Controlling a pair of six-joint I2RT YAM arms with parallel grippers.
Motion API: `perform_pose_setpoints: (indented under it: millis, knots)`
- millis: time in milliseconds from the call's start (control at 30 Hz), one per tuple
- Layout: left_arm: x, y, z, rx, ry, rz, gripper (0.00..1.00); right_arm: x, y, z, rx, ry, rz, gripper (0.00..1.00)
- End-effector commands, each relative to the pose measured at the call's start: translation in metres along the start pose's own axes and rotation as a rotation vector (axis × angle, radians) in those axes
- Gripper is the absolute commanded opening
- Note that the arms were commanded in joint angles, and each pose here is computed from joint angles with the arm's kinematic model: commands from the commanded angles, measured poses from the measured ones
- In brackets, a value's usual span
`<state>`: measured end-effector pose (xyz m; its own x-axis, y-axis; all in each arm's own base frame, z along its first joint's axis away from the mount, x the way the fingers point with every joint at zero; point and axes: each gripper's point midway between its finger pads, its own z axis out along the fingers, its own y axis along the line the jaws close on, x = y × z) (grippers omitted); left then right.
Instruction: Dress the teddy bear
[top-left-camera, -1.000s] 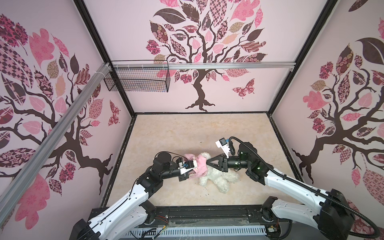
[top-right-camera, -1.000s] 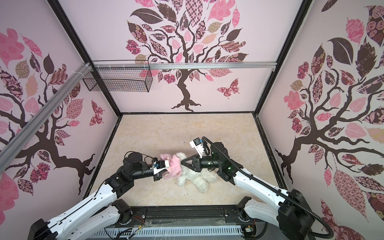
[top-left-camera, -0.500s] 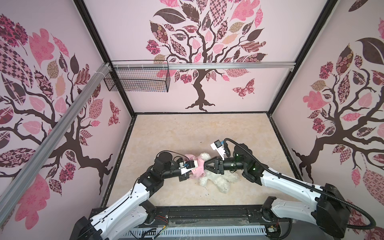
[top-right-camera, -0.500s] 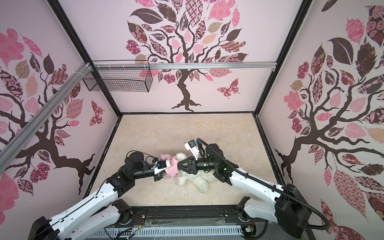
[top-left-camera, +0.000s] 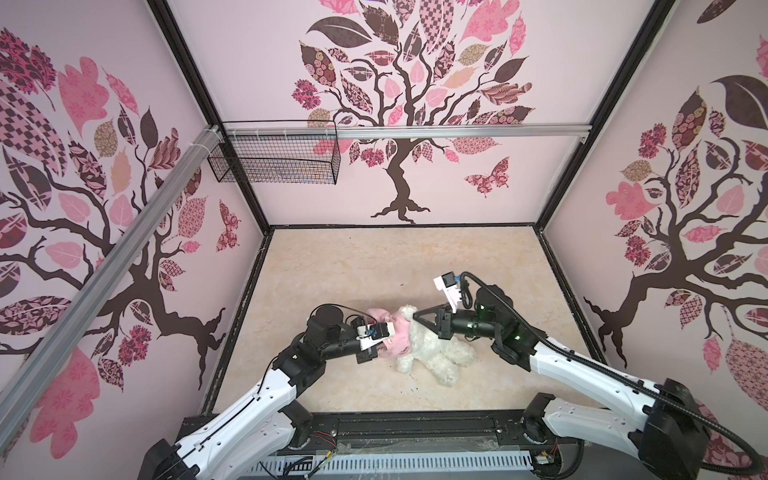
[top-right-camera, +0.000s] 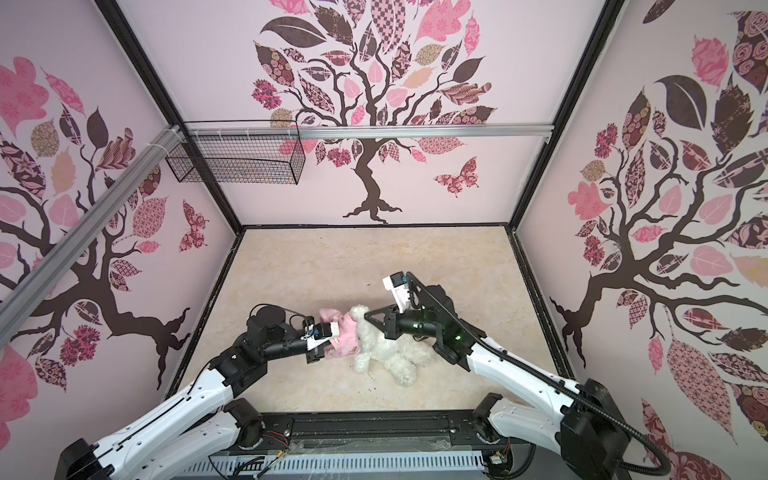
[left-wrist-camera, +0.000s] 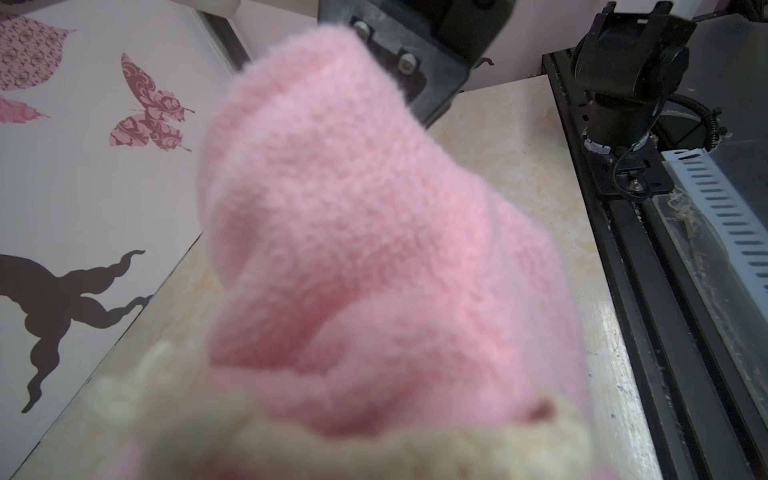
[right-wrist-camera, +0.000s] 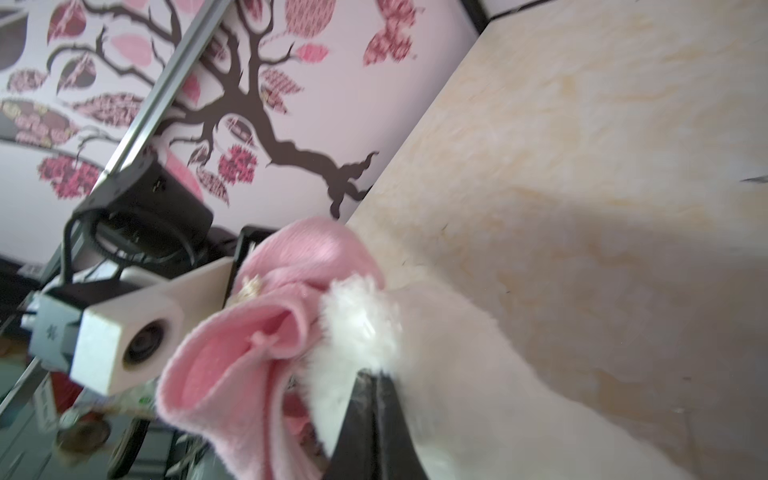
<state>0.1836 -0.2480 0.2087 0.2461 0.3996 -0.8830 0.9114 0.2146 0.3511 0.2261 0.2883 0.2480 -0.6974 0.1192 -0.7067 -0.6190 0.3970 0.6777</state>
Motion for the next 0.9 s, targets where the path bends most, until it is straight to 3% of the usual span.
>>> perform_pose_setpoints:
  millis: [0, 167, 267, 333, 600, 767, 867]
  knots:
    - [-0.008, 0.001, -0.004, -0.018, -0.036, 0.037, 0.00, -0.013, -0.013, -0.013, 0.079, -0.082, 0.021, 0.00]
    - [-0.011, 0.002, -0.004, -0.024, -0.058, 0.034, 0.00, 0.002, 0.045, -0.006, -0.222, 0.008, -0.071, 0.02]
    - [-0.012, 0.001, -0.002, -0.013, -0.067, 0.021, 0.00, 0.021, 0.065, -0.001, -0.227, 0.051, -0.175, 0.15]
    - [-0.012, 0.000, -0.001, -0.008, -0.065, 0.015, 0.00, 0.027, 0.068, 0.004, -0.239, 0.081, -0.169, 0.21]
    - [-0.010, 0.001, 0.002, 0.001, -0.052, 0.004, 0.00, 0.033, 0.075, 0.014, -0.305, 0.116, -0.125, 0.32]
    - [-0.010, 0.002, 0.004, 0.008, -0.046, 0.001, 0.00, 0.036, 0.076, 0.028, -0.290, 0.130, -0.114, 0.33]
    - [-0.009, 0.001, 0.005, 0.018, -0.045, 0.000, 0.00, 0.034, 0.073, 0.034, -0.267, 0.124, -0.105, 0.22]
